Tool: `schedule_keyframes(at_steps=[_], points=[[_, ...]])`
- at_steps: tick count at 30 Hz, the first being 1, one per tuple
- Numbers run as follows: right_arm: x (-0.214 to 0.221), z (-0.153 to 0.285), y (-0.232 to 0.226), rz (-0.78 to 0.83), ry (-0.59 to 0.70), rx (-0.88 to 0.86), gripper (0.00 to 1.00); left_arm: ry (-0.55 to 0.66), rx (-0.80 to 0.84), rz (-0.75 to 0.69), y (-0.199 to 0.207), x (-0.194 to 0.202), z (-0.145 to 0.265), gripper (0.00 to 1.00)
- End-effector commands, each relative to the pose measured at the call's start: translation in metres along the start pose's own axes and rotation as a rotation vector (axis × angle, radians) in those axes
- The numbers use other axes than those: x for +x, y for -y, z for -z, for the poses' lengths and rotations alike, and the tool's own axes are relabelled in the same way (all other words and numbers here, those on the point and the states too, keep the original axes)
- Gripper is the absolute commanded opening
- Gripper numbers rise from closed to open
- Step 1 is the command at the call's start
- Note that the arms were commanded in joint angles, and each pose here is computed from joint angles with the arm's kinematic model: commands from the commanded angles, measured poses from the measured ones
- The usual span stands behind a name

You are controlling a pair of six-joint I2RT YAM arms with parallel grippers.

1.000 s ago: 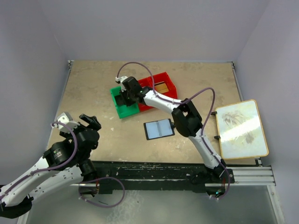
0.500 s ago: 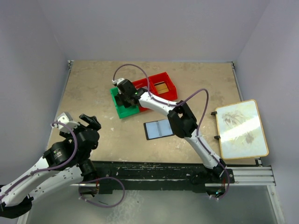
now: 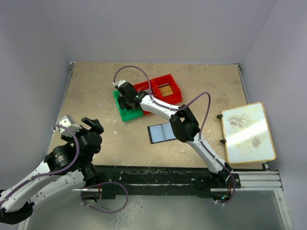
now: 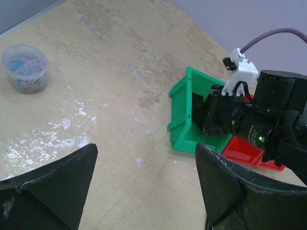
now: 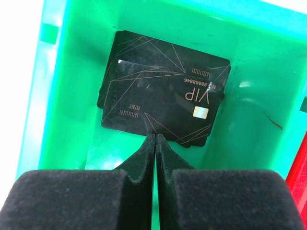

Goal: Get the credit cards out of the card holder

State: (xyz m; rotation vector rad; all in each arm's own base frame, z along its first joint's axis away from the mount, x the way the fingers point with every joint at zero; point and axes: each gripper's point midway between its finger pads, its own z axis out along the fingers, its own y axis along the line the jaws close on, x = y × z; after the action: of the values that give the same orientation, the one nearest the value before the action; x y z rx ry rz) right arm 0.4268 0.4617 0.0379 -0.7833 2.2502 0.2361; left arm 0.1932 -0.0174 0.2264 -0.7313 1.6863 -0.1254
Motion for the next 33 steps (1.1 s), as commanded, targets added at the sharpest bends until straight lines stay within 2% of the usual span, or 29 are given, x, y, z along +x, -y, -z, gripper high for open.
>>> schedule_keyframes(at_steps=[1, 6, 15, 23, 33], points=[[0.006, 0.001, 0.0, 0.019, -0.02, 0.045, 0.04, 0.029, 0.0, 0.023, 0.002, -0.01, 0.001, 0.81], [0.013, -0.004, 0.001, 0.028, -0.028, 0.061, 0.04, 0.026, 0.002, 0.027, 0.002, -0.008, 0.0, 0.81], [-0.003, 0.011, -0.014, 0.047, 0.01, 0.037, 0.03, 0.027, 0.003, 0.03, 0.001, -0.009, 0.001, 0.81], [0.029, -0.013, -0.006, 0.039, -0.073, 0.078, 0.06, 0.025, 0.005, 0.033, 0.001, -0.008, 0.001, 0.81], [0.002, -0.02, 0.019, -0.004, 0.021, 0.15, 0.12, 0.027, 0.003, 0.033, 0.001, -0.008, 0.001, 0.81]])
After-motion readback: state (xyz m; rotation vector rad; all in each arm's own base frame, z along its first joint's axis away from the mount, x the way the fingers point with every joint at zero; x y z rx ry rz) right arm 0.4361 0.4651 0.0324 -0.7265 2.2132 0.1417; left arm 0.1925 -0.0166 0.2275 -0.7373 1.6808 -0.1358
